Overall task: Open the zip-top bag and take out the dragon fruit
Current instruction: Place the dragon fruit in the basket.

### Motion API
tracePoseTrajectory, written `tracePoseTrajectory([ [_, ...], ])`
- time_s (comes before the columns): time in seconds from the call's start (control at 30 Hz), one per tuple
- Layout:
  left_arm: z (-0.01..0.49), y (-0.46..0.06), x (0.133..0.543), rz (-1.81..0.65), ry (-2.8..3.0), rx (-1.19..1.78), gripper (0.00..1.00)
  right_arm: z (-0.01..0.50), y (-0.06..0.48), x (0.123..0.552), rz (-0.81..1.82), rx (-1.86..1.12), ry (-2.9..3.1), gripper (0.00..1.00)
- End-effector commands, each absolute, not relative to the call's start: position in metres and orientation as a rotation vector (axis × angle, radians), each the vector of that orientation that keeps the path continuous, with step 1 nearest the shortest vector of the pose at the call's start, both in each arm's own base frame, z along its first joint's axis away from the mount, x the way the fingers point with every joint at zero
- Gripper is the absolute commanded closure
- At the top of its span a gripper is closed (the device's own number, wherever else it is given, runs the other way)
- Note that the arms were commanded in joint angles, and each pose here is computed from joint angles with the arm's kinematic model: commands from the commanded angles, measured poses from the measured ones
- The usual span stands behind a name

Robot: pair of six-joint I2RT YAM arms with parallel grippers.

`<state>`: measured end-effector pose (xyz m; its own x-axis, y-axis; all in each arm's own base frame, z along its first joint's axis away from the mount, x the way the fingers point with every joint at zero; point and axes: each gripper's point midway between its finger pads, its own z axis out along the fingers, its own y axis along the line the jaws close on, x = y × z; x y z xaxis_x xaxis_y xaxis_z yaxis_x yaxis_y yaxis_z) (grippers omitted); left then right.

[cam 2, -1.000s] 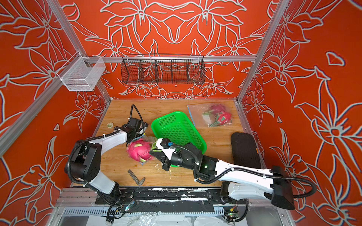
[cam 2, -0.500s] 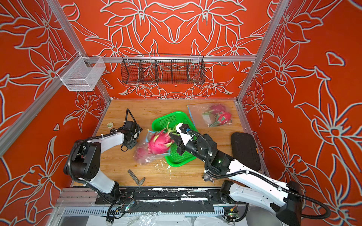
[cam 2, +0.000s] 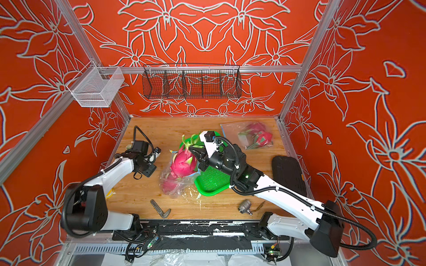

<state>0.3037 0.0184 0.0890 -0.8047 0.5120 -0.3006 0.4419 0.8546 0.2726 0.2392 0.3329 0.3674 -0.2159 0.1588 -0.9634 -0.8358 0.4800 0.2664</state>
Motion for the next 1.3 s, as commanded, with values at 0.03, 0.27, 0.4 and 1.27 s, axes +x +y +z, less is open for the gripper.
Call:
tracePoseTrajectory([
  [0.03,0.117,-0.015,0.263,-0.047,2.628,0.806,0.26,0.421,0.342,0.246,1.235,-0.460,1.349,1.00],
  [0.27,0.126,-0.063,0.235,-0.376,2.486,0.841,0.20,0.438,0.371,0.270,1.563,-0.248,1.213,1.00],
  [0.4,0.113,-0.073,0.234,-0.358,2.517,0.866,0.18,0.461,0.375,0.270,1.662,-0.224,1.138,1.00],
  [1.27,0.137,-0.030,0.251,0.198,2.513,0.914,0.15,0.452,0.248,0.285,0.789,-0.366,1.416,1.00],
])
